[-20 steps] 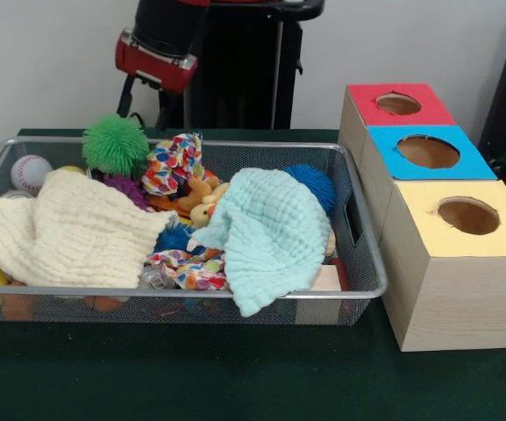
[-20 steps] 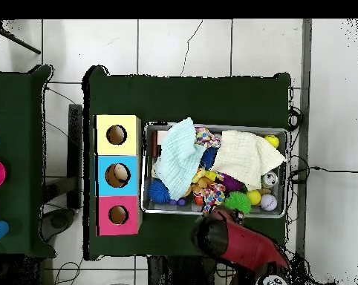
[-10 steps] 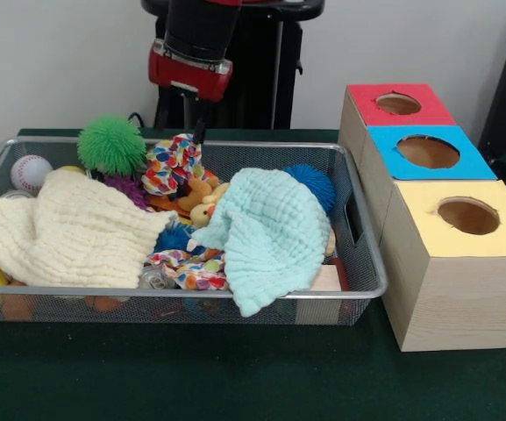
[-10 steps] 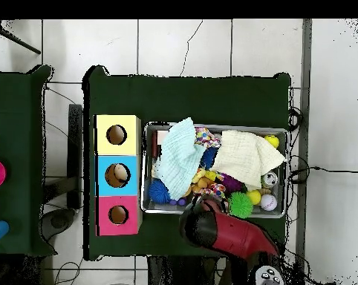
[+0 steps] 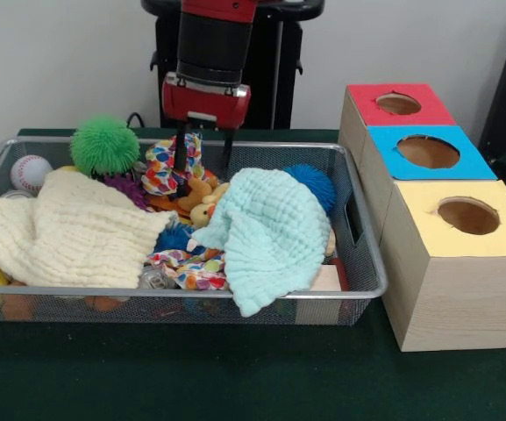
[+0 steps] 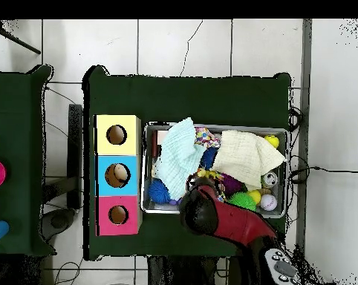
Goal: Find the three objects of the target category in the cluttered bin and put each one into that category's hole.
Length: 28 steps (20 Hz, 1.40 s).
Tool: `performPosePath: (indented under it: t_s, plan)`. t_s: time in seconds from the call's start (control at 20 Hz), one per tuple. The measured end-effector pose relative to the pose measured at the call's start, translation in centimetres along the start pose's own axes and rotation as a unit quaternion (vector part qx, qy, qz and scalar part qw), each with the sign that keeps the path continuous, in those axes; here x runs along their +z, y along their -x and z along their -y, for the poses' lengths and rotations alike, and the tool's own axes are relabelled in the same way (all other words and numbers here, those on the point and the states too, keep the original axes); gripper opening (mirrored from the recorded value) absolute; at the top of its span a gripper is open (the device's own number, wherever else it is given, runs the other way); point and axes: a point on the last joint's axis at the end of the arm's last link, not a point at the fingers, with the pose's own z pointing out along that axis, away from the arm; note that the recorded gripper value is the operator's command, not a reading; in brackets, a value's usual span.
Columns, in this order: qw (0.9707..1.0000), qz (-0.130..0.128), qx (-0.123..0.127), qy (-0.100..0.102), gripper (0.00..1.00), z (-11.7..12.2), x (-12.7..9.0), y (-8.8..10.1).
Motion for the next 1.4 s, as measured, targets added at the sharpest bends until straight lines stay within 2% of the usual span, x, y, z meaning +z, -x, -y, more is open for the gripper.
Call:
performPosePath:
  t_s: [0.25,0.5,0.7,0.9,0.95,1.1,1.25,1.3,1.4]
  plan:
    - [0.9993,0.030,0.011,0.021,1.00,-0.7,1.1,1.1]
    - [0.9976,0.055,0.014,0.041,1.00,-2.6,2.1,1.2]
    - [0.9951,0.073,0.023,0.062,1.00,-4.9,3.1,0.5]
    - [0.9933,0.077,0.035,0.078,1.00,-6.6,4.2,-0.5]
    - [0.9931,0.073,0.039,0.083,1.00,-7.5,4.9,-1.3]
    - [0.9942,0.059,0.038,0.082,1.00,-9.1,5.7,-2.8]
    - [0.9960,0.047,0.033,0.068,1.00,-10.3,6.0,-3.7]
    - [0.9971,0.043,0.029,0.055,1.00,-11.1,6.0,-4.1]
    - [0.9979,0.041,0.026,0.043,1.00,-11.6,6.0,-4.4]
